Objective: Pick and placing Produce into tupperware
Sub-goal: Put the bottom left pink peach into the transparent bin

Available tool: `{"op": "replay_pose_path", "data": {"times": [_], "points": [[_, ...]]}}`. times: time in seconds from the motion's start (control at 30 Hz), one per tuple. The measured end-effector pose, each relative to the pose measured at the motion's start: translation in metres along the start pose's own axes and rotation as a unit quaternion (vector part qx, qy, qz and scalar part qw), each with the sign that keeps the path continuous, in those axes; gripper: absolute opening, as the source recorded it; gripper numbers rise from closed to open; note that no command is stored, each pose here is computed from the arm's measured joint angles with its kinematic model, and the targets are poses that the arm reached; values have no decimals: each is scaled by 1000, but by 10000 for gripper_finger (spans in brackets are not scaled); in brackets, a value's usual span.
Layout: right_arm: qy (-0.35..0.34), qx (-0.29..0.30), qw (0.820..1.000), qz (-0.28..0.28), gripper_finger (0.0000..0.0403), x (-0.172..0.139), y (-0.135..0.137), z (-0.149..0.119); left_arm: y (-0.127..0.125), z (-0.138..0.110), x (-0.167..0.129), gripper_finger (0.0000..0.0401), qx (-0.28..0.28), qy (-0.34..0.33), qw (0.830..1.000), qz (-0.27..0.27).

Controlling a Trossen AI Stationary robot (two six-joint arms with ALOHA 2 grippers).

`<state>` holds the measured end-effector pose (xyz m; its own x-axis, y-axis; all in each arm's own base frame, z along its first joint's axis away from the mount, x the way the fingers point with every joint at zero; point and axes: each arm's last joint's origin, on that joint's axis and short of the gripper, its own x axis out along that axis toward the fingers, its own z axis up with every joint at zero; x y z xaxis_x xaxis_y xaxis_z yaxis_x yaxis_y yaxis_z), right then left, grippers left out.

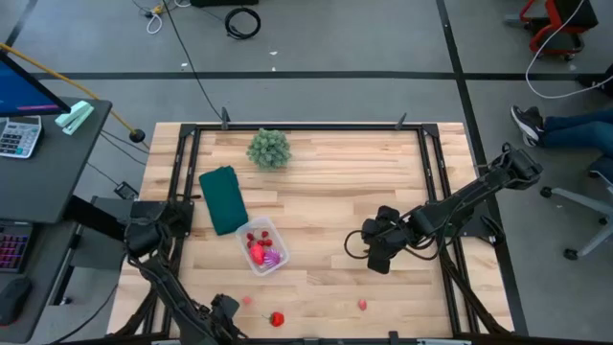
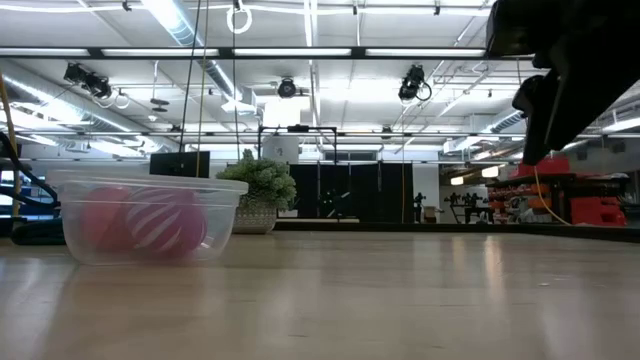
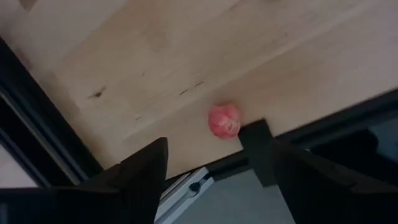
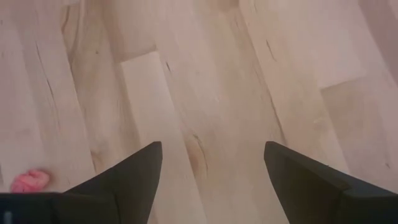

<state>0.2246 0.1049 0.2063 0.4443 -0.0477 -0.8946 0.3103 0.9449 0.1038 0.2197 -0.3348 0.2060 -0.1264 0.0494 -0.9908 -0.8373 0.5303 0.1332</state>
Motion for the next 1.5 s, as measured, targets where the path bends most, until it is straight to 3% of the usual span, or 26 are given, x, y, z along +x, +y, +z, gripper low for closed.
{"op": "replay_pose_path", "data": {"times": [0.3,0.43,0.6,0.83,1.07,1.23,1.5], "points": [[-6,-42,999,5,292,-3,0,1,1,-26,20,291,-66,-9,998,0],[-7,-52,999,5,292,-3,-1,1,3,-39,22,291,-89,-40,994,-44],[-7,-52,999,5,292,-3,-1,2,5,-39,23,291,-89,-63,993,-46],[-7,-49,999,5,292,-3,-1,2,7,-35,57,291,-90,-68,992,-55],[-9,-30,999,7,292,-3,0,2,8,-32,65,285,-94,-69,991,-58],[-14,-29,999,5,292,-3,0,3,6,-33,65,254,-96,-61,991,-68],[-22,-27,999,8,292,-3,1,4,0,-27,64,164,-106,-54,990,-77]]}}
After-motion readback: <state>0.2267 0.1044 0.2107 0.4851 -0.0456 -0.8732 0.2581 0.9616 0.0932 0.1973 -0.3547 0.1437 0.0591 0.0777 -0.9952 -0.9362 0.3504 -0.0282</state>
